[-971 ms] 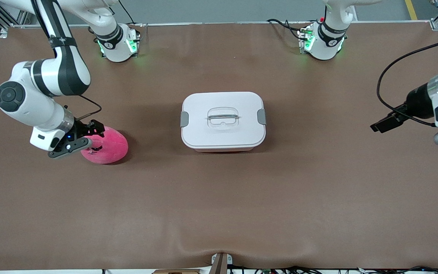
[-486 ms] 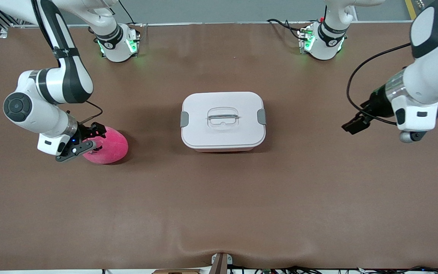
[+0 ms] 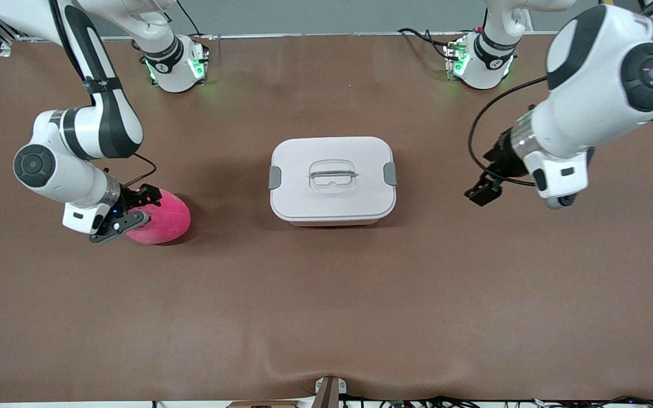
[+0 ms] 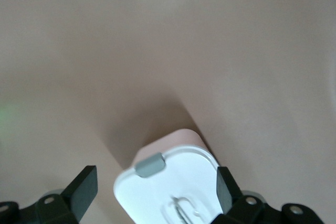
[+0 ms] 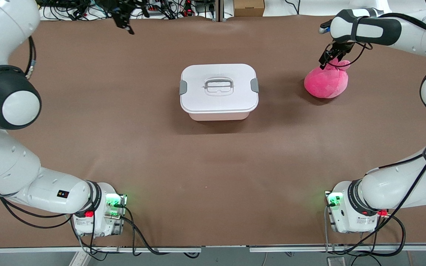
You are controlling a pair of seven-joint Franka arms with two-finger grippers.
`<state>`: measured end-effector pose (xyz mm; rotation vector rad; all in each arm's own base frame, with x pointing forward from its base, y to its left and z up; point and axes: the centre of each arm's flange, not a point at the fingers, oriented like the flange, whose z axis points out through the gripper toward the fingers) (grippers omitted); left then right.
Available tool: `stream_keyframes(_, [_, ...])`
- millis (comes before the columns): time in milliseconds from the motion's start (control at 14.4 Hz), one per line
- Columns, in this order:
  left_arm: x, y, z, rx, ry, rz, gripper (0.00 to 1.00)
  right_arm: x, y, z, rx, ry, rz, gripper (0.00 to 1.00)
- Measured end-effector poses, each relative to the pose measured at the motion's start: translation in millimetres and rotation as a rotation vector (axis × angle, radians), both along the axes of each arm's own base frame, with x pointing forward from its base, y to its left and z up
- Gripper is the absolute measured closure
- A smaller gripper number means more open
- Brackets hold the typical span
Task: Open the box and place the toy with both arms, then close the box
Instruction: 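Close the right gripper on the toy while the left gripper reaches the lid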
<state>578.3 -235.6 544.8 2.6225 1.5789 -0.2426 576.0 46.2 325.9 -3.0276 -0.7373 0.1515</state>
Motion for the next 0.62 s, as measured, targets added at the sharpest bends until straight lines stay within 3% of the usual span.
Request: stream_keyframes(624, [-16, -74, -26, 0.024, 0.034, 0.251, 0.0, -1, 0, -15, 0.002, 0.026, 0.044, 0.0])
